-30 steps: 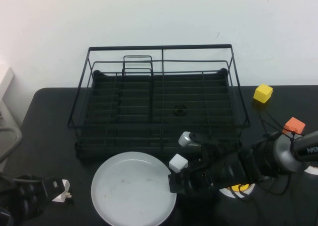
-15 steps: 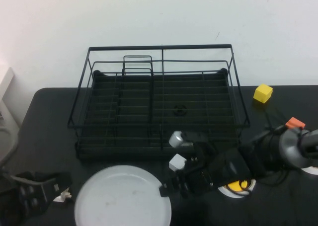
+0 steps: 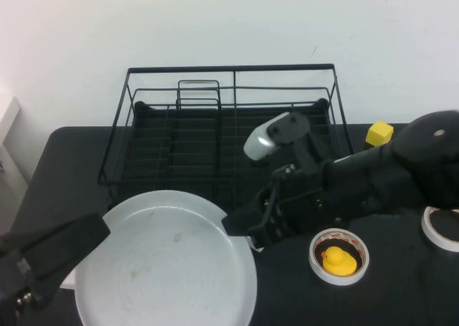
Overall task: Place plate on rack
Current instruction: Hand over the plate
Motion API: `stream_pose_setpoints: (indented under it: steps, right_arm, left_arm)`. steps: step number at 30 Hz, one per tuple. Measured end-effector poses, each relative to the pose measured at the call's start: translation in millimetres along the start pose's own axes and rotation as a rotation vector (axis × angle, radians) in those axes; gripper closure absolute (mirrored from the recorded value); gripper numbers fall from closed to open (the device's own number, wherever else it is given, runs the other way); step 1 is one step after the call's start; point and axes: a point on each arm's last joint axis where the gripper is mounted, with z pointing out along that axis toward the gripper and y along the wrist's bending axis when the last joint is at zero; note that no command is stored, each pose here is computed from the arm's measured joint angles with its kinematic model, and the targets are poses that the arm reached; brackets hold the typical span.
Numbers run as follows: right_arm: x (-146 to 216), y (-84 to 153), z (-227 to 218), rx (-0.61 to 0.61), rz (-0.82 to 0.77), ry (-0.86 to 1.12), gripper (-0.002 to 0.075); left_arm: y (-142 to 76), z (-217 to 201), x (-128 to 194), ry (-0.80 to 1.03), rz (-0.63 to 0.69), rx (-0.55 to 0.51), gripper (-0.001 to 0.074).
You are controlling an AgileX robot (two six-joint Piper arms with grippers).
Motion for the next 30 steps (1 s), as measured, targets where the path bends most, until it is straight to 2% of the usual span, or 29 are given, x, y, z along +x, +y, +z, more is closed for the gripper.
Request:
stream_pose_setpoints:
  steps: [3,6,8,10,18,24,28,30]
  right_arm:
    - [-2.6,6.7,-10.8,0.011,-0.04,0.006,0.0714]
    - [-2.6,8.6,-14.4,0.017,-0.057,0.018,0.0715]
    - [-2.0,8.3,-14.4,0.021,-0.061,0.025,0.0715]
    - [-2.0,7.4,-14.4,0.03,-0.066,0.025,0.0714]
    - [-3.3,5.7,-14.4,0.05,-0.063,0.011,0.0715]
    - [-7.2,15.3,-15.1,-0.051,-0.016,-0.031,0.0714]
    - [-14.5,25.1,-23.5,-0.097,-0.028,-0.091,0.0715]
    - [-16.0,27.1,-25.9,-0.101,-0.037,-0.102,0.0715]
  left_arm:
    - [-4.2,-2.7,-0.9,-0.007,-0.026,0.01,0.0532]
    - [-5.2,-3.7,-1.8,0.003,-0.015,-0.013,0.0314]
    - [-2.7,-4.0,0.2,0.029,-0.001,-0.047,0.0217]
    - [1.6,-4.4,2.8,0.058,0.014,-0.094,0.0169]
    - [23.5,-9.6,6.0,0.111,0.093,-0.337,0.0144]
    - [27.5,-11.2,7.5,0.133,0.106,-0.382,0.0146]
    - [27.8,-11.4,7.8,0.137,0.104,-0.387,0.0199]
    - [27.9,-11.5,8.0,0.138,0.101,-0.387,0.0276]
